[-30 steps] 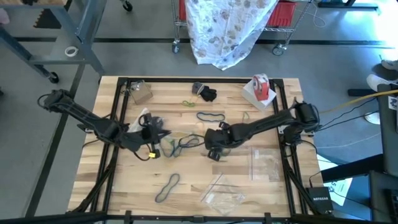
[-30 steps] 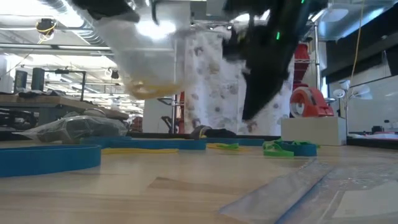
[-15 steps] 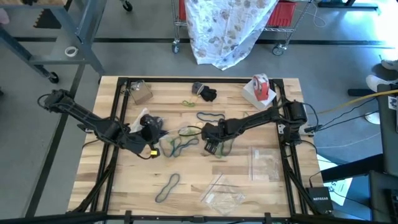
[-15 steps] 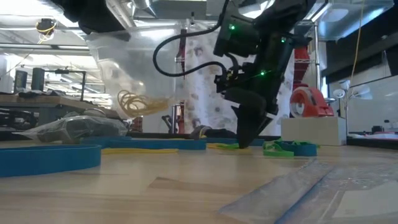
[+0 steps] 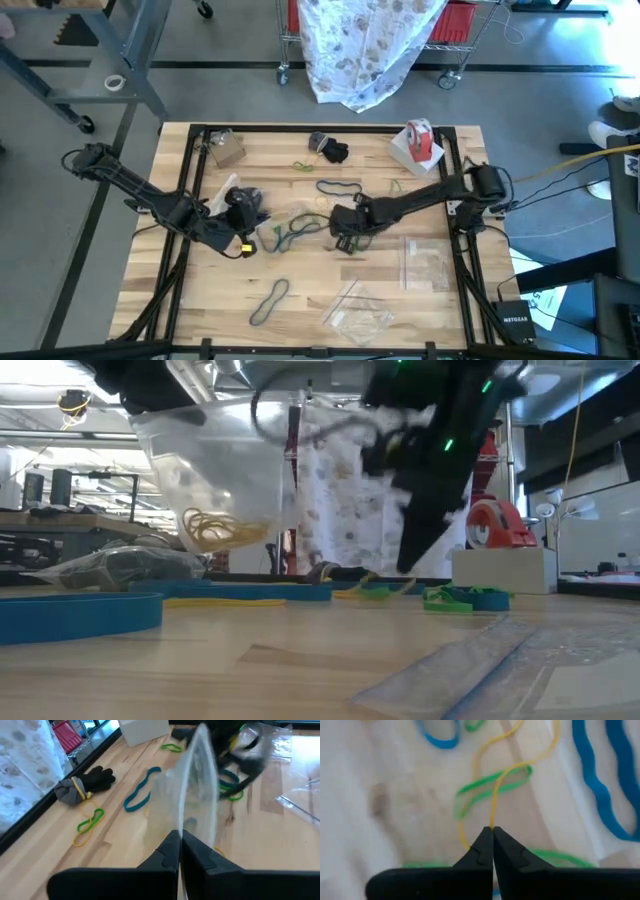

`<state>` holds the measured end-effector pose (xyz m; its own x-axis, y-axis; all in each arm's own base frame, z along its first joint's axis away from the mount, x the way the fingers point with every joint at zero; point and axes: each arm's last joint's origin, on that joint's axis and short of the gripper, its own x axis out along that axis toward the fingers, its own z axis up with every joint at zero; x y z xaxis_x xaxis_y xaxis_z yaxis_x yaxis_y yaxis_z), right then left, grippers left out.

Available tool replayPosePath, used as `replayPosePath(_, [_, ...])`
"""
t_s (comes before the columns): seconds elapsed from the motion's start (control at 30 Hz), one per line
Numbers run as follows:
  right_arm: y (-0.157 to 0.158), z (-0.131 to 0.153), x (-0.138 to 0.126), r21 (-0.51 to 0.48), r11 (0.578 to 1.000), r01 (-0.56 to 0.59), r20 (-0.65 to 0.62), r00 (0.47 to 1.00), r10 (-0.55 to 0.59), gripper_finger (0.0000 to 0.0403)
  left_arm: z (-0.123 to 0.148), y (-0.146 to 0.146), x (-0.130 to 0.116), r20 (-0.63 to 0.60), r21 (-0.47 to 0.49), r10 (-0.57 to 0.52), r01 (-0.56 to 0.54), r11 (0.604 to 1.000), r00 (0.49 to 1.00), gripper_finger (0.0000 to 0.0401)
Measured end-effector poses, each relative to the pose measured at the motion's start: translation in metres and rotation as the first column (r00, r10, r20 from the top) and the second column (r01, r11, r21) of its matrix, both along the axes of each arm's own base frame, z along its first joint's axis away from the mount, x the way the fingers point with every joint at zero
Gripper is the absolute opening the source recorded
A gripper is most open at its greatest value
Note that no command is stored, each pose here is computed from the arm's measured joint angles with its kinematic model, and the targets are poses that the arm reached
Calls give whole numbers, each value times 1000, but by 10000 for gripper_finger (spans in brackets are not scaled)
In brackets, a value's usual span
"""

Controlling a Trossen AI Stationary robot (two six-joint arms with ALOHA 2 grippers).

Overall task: Sort rubber bands
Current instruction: Put the yellow rubber band into the transparent zip bag

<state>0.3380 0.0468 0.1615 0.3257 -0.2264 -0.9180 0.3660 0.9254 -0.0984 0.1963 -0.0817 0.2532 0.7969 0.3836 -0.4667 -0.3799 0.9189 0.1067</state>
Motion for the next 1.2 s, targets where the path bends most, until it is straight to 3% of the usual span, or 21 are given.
replayPosePath(0.37, [48, 84, -12, -114, 988, -104, 208, 970, 126, 1, -10, -7, 14, 18, -32, 19, -18, 999, 1000, 1])
replayPosePath(0.8, [75, 184, 2, -267, 935, -233, 461, 821, 336, 1, -31, -20, 37, 26, -37, 20, -19, 999, 999, 1])
replayPosePath(0.93, [75, 196, 9, -325, 912, -251, 523, 756, 394, 1, -35, -24, 44, 38, -46, -8, 9, 999, 999, 1])
replayPosePath(1.07, [71, 202, 16, -384, 887, -256, 553, 705, 444, 1, -38, -24, 50, 58, -127, -12, 19, 992, 998, 1])
replayPosePath(1.2, [61, 200, 21, -389, 890, -239, 543, 721, 431, 1, -38, -21, 52, 74, -172, 31, -18, 985, 997, 1])
